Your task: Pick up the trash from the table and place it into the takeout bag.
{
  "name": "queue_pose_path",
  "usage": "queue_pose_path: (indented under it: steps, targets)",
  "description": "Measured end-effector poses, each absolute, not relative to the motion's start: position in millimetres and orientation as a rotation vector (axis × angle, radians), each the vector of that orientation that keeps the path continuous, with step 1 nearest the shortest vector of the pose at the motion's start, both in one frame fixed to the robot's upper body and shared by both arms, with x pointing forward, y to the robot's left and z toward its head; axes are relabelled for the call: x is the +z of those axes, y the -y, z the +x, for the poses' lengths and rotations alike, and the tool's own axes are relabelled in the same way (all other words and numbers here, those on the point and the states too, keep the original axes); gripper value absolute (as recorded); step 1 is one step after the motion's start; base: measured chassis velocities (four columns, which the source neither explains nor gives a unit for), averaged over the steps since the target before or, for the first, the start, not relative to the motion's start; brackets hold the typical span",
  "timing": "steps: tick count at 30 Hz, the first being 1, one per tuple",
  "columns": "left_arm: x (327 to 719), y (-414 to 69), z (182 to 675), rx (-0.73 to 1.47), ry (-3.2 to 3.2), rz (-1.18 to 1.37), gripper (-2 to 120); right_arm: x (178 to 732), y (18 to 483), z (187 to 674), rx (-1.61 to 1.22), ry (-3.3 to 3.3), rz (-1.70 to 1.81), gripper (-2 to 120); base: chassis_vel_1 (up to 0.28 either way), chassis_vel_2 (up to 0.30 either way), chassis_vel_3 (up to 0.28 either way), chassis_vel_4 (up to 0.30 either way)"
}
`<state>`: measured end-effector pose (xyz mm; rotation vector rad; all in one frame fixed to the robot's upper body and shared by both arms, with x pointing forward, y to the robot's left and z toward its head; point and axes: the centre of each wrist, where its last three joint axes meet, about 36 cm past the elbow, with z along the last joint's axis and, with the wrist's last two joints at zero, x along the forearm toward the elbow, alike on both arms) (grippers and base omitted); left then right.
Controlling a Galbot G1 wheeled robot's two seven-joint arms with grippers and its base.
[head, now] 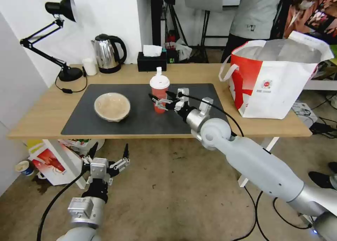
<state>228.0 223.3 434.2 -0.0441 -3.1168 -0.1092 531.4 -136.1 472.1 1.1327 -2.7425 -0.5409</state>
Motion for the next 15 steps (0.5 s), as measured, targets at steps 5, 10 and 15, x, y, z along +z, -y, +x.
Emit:
queue_pose_path:
  steps: [5, 10, 15]
  targets:
    - [434, -223, 228, -0.109, 3.117, -0.044, 100, 469, 132, 537, -0.547, 2.742, 1.14, 96, 0.0, 0.0, 0.0, 0.0]
    - [434, -223, 228, -0.109, 3.117, -0.044, 100, 468, 130, 540, -0.556, 2.749, 1.143, 83, 0.0, 0.0, 0.0, 0.0]
    - [434, -223, 228, -0.109, 3.117, -0.044, 100, 467, 133, 544, -0.55, 2.755, 1.133, 64, 0.0, 0.0, 0.0, 0.0]
